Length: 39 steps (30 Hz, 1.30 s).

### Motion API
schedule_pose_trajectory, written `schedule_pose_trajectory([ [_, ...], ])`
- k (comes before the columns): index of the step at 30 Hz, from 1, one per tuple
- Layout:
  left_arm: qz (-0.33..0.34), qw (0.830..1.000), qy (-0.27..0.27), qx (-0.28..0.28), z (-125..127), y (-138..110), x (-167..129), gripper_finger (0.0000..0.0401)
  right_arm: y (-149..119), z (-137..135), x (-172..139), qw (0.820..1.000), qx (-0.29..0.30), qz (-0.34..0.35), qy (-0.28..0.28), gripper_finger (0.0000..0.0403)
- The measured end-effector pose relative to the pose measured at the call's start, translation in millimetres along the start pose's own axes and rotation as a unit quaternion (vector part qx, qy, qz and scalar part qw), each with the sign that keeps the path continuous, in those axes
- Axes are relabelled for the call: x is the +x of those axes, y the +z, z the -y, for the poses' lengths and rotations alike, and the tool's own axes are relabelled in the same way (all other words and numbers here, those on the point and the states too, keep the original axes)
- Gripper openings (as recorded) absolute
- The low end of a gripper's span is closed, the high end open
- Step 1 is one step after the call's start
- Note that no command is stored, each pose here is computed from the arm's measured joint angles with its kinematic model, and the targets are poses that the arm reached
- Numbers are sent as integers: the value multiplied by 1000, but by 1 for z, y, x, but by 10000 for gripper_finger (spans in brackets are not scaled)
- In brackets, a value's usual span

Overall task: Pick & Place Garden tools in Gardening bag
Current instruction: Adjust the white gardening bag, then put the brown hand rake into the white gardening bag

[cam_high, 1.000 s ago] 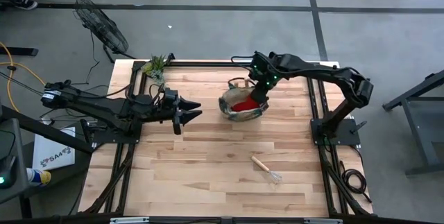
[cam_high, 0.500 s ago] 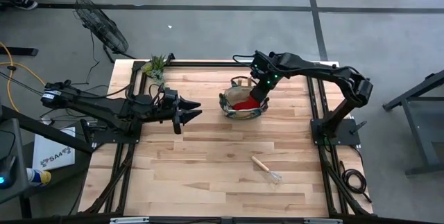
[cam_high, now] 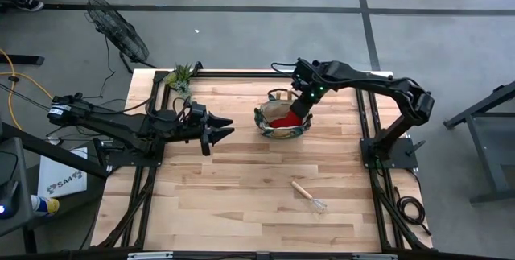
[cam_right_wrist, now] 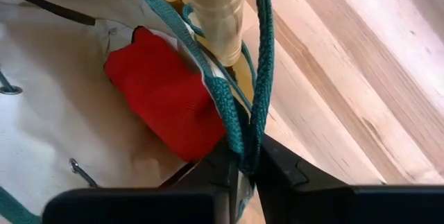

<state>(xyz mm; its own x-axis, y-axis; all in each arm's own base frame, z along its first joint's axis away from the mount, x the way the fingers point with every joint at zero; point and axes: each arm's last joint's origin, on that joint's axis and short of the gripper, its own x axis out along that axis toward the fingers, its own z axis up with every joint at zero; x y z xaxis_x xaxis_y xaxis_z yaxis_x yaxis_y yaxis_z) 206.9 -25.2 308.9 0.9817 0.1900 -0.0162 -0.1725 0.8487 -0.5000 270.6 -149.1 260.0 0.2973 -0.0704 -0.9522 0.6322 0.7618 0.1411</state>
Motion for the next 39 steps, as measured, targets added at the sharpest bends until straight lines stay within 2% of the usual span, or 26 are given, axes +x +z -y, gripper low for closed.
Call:
schedule_pose_trajectory([
  [6, -1, 1000, 0, -3, 0, 0, 0, 175, -2, 0, -10, 1000, -1, 17, 1, 71],
  [16, -1, 1000, 0, -3, 0, 0, 0, 175, -6, -1, -26, 999, -3, 41, 13, 178],
  [21, -2, 1000, -1, -5, 0, 0, 0, 175, -15, 0, -44, 998, -3, 56, 13, 215],
  [26, -5, 1000, 1, -1, 0, -1, 0, 175, -33, 1, -68, 998, 5, 54, 20, 224],
  [33, -28, 999, 14, 25, -3, -5, 0, 175, -65, -11, -101, 994, 22, 41, 101, 221],
  [39, -44, 997, 0, 64, -3, -8, 0, 175, -99, -35, -115, 996, 20, 8, 87, 221],
])
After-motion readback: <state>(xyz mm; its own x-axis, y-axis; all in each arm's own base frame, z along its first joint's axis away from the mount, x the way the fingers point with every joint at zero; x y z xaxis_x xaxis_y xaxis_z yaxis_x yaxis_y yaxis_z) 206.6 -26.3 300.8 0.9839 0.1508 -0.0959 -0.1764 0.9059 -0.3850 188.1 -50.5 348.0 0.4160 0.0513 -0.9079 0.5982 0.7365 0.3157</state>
